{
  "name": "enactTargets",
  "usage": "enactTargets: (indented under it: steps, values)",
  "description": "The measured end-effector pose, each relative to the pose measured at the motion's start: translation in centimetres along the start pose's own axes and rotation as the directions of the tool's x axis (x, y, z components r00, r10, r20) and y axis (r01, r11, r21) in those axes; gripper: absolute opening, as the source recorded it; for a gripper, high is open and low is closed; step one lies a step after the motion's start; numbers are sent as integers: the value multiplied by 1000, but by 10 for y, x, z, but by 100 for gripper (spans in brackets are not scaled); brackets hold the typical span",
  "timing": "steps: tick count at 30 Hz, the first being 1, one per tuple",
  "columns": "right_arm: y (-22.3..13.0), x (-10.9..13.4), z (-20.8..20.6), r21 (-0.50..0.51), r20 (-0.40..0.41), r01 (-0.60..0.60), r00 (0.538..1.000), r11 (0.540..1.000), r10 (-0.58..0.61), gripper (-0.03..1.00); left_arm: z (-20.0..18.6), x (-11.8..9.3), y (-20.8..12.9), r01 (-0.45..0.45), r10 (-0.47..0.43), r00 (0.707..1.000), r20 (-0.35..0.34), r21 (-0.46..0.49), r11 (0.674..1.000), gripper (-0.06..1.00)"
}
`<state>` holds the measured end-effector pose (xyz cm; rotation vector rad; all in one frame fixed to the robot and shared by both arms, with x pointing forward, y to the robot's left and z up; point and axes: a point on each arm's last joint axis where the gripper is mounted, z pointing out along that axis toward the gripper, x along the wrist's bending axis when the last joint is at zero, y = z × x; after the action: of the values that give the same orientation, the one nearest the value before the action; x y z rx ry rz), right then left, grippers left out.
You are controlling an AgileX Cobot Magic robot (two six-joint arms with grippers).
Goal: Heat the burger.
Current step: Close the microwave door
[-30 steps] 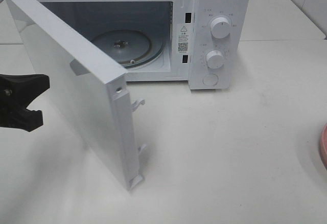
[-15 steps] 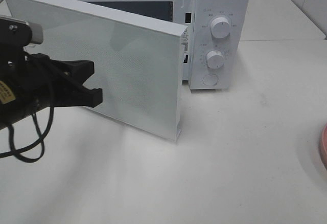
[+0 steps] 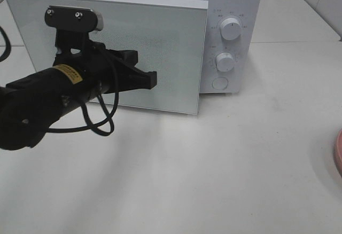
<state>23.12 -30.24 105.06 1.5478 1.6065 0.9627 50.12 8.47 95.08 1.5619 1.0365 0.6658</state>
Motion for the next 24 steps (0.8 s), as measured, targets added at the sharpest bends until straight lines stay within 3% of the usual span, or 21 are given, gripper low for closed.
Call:
enactTargets:
  steps: [12, 24]
  values:
    - [0, 0, 0, 0, 0, 0, 1000, 1000, 0, 76, 45, -10, 15, 59, -61, 998, -29, -66, 996, 0]
    - [0, 0, 0, 0, 0, 0, 1000, 1000, 0, 76, 81, -26, 20, -32, 32, 999, -19, -41, 999, 0]
